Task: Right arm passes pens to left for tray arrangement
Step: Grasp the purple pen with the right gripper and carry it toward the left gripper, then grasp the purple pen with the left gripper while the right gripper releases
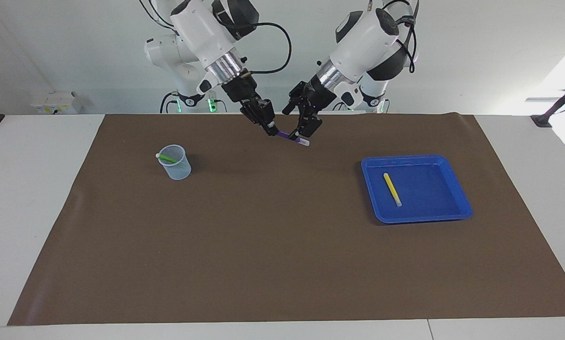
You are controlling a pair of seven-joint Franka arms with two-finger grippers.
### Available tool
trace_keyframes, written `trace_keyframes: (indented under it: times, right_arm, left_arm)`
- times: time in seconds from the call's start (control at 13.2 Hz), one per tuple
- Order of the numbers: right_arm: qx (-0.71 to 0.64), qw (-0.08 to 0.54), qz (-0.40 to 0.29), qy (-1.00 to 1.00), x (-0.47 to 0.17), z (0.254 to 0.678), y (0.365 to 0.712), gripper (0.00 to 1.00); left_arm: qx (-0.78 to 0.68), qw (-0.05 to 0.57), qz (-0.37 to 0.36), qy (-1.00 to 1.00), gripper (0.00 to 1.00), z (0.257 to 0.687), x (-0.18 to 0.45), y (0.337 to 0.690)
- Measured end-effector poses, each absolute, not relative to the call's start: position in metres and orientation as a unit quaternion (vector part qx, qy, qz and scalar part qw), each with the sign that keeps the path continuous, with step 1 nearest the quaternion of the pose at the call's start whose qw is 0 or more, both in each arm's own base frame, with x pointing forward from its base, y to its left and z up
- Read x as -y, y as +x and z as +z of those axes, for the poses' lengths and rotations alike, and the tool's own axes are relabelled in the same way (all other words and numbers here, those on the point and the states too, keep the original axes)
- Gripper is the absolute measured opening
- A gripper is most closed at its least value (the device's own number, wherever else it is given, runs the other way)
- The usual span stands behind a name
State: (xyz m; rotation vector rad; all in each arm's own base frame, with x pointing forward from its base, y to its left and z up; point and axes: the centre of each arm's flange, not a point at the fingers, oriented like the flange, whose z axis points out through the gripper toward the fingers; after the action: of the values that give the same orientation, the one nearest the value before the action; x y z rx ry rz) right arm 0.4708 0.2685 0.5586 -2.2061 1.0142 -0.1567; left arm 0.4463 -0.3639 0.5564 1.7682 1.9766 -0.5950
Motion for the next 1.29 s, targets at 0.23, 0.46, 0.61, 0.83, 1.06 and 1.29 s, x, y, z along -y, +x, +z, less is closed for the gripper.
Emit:
trace_keyframes:
  times: [0.23, 0.46, 0.61, 0.83, 1.06, 1.29]
  right_arm:
    - [-0.398, 0.345, -0.056, -0.848, -0.268, 0.555, 0.47, 0.17]
    - [-0.398, 0.344, -0.055, -0.849, -0.267, 0.553, 0.47, 0.17]
    - [-0.398, 0.344, -0.055, -0.849, -0.267, 0.553, 0.47, 0.17]
    - [-0.4, 0.345, -0.056, -0.848, -0.267, 0.553, 0.471, 0.17]
    - [-0.4, 0.345, -0.056, -0.847, -0.266, 0.552, 0.471, 0.17]
    - [-0.4, 0.344, -0.056, -0.847, -0.266, 0.552, 0.471, 0.17]
  left_arm:
    - [-0.722, 0.21, -0.208, 0.625, 1.0, 0.548, 0.357, 0.442]
    - [-0.725, 0.225, -0.197, 0.621, 1.0, 0.55, 0.355, 0.445]
    - [-0.726, 0.244, -0.183, 0.617, 1.0, 0.548, 0.352, 0.449]
    - [-0.716, 0.253, -0.172, 0.628, 1.0, 0.54, 0.352, 0.45]
    - [-0.711, 0.256, -0.169, 0.633, 0.96, 0.539, 0.353, 0.45]
    - [-0.709, 0.256, -0.169, 0.635, 0.75, 0.54, 0.353, 0.45]
